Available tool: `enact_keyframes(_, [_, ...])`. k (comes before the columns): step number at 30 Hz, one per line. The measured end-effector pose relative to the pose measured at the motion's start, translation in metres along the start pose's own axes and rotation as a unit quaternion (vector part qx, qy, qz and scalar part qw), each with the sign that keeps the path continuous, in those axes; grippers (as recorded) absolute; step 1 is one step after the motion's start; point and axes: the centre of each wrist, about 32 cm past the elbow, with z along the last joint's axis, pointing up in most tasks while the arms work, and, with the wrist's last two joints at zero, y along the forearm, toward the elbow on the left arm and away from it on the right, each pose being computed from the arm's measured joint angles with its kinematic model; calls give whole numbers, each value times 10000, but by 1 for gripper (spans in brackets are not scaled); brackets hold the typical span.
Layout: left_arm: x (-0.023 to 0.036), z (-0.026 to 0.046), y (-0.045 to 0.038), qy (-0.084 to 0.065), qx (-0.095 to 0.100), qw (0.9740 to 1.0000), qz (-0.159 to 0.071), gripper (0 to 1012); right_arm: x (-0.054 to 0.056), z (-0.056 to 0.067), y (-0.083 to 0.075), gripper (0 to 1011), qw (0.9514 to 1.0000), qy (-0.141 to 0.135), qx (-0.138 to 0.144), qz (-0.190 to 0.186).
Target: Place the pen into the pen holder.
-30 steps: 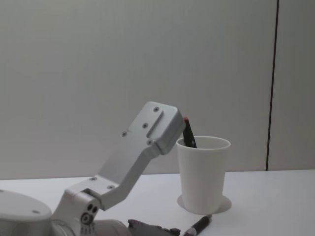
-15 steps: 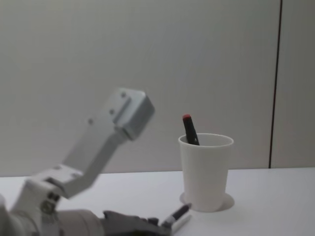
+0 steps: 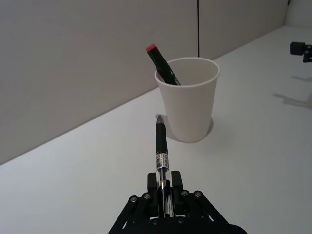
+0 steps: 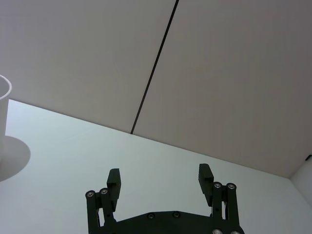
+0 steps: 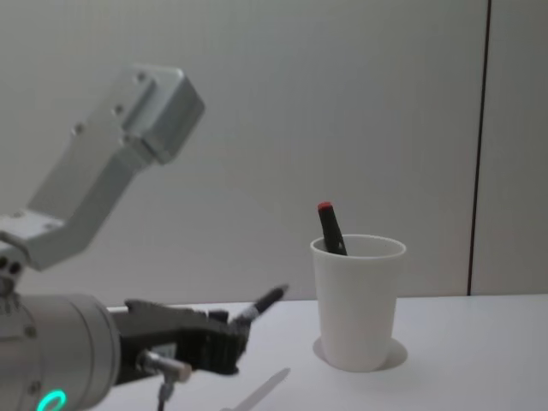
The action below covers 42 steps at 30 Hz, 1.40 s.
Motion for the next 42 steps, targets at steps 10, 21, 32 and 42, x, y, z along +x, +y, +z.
enact_keyframes(10, [41, 40, 68, -137, -649, 9976, 195, 166, 0, 0, 0, 1001, 10000, 0, 0, 0])
enact_keyframes(21, [63, 51, 30, -186, -1532, 9877, 234, 166, 0, 0, 0, 1002, 10000, 0, 0, 0])
enact_keyframes(32, [89, 106, -110, -131, -2559, 9666, 57, 166, 0, 0, 0, 1002, 10000, 0, 0, 0])
enact_keyframes(42, [108, 193, -290, -19, -3486, 9371, -193, 166, -2, 1, 0, 1002, 10000, 10, 9, 3])
